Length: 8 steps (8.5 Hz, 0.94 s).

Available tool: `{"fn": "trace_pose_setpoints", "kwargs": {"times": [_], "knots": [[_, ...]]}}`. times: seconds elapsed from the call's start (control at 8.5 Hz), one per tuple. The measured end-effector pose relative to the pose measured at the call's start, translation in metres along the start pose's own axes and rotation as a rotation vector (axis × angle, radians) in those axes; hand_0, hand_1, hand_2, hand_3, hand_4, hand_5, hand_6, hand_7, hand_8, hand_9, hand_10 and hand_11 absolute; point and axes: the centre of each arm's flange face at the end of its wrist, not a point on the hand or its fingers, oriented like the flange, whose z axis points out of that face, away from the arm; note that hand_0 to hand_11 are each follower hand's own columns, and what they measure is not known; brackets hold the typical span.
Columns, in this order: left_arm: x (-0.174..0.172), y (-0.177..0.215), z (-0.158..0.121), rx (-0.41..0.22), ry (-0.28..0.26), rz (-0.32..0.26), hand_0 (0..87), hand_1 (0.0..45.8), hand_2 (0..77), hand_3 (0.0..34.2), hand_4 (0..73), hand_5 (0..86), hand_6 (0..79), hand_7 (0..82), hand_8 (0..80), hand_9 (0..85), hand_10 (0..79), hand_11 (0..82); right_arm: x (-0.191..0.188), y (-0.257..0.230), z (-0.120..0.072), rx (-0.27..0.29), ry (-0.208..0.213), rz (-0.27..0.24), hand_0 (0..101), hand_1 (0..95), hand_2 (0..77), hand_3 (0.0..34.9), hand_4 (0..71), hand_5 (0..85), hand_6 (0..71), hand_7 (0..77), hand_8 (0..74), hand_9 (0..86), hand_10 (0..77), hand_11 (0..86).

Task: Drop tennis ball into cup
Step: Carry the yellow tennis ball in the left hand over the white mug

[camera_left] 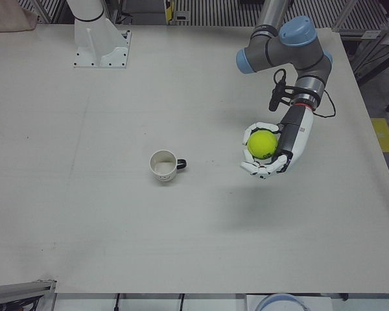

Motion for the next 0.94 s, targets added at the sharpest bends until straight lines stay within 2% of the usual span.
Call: {"fn": "trace_pose_setpoints", "kwargs": {"times": [0.59, 0.71, 0.94], "knots": [[-0.007, 0.007, 0.005, -0.019, -0.012, 0.001, 80.0, 15.8, 49.6, 0.0, 33.8, 34.4, 67.6, 43.1, 46.9, 60.0, 36.0, 55.6, 0.0, 0.0, 0.0, 0.0, 0.0, 0.0, 0, 0.5, 0.5, 0.0, 0.0, 0.0, 0.0, 0.5, 0.0, 0.0, 0.0, 0.5], [-0.02, 0.016, 0.013, -0.034, -0.035, -0.004, 80.1, 15.8, 49.6, 0.0, 33.8, 34.4, 67.6, 43.1, 46.9, 59.5, 36.0, 55.6, 0.0, 0.0, 0.0, 0.0, 0.0, 0.0, 0, 0.5, 0.5, 0.0, 0.0, 0.0, 0.0, 0.5, 0.0, 0.0, 0.0, 0.5], [-0.071, 0.042, 0.046, -0.072, -0.114, -0.021, 79.9, 15.3, 50.7, 0.0, 38.7, 34.4, 67.6, 43.1, 48.0, 61.1, 36.5, 56.2, 0.0, 0.0, 0.0, 0.0, 0.0, 0.0, 0, 0.5, 0.5, 0.0, 0.0, 0.0, 0.0, 0.5, 0.0, 0.0, 0.0, 0.5]]}}
